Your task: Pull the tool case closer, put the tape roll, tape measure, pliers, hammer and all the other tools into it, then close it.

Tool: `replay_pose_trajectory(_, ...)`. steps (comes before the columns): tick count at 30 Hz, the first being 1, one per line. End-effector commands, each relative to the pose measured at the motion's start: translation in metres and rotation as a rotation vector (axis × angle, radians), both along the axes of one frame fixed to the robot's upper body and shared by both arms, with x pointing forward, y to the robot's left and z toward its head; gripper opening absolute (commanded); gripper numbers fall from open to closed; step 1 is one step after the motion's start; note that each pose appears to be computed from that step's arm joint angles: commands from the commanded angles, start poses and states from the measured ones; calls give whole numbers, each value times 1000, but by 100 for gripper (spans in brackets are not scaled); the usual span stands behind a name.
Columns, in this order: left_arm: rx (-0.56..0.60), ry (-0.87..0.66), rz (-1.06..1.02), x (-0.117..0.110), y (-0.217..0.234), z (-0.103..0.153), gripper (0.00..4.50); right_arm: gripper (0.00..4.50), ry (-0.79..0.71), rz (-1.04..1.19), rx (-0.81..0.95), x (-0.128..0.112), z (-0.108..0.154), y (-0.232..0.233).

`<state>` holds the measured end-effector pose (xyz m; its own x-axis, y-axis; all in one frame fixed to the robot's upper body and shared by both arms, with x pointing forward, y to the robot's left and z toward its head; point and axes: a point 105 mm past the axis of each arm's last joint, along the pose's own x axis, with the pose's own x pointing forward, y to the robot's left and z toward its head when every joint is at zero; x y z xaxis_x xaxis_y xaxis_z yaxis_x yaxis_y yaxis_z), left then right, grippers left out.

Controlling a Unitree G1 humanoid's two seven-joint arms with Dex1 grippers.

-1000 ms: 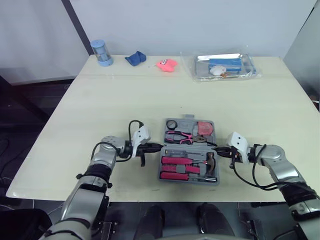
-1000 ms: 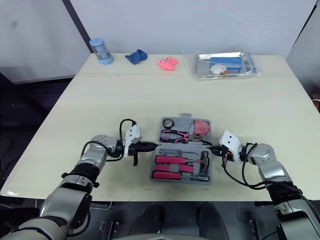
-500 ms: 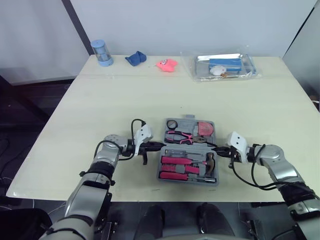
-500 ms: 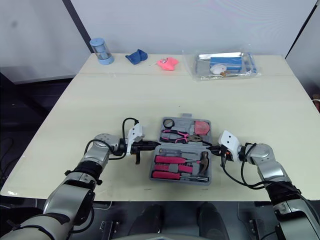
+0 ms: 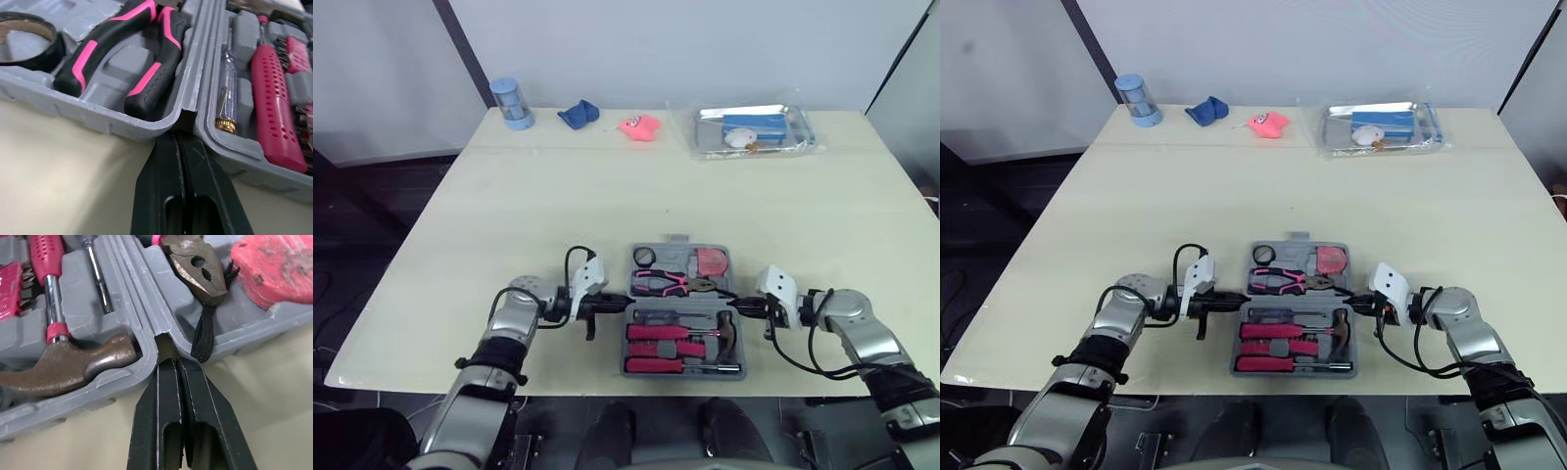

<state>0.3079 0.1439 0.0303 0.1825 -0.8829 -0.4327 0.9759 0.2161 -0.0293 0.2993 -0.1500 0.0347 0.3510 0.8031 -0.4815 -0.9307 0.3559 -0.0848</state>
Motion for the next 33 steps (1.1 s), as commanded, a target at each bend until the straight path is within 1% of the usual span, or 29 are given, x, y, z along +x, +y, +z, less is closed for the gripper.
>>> replay_pose_trajectory(1, -26, -5, -73, -9, -16, 5, 0, 7, -33, 69, 47, -4, 13, 14)
replay_pose_trajectory(6, -22, 3, -73, -12, -16, 4, 0, 7, -20, 75, 48, -6, 13, 14)
replay_pose_trajectory(12, -14, 8, -72, -13, -15, 2, 0, 7, 27, 102, 56, -15, 13, 15)
replay_pose_trajectory(23, -4, 8, -74, -12, -13, 2, 0, 7, -5, 70, 38, -9, 12, 11)
replay_pose_trajectory(28, -4, -29, -38, -8, -3, 9, 0, 7, -18, 44, 13, -8, 13, -1)
replay_pose_trajectory(33, -42, -99, 48, 6, 19, 28, 0, 7, -3, -17, 65, -4, 26, -15)
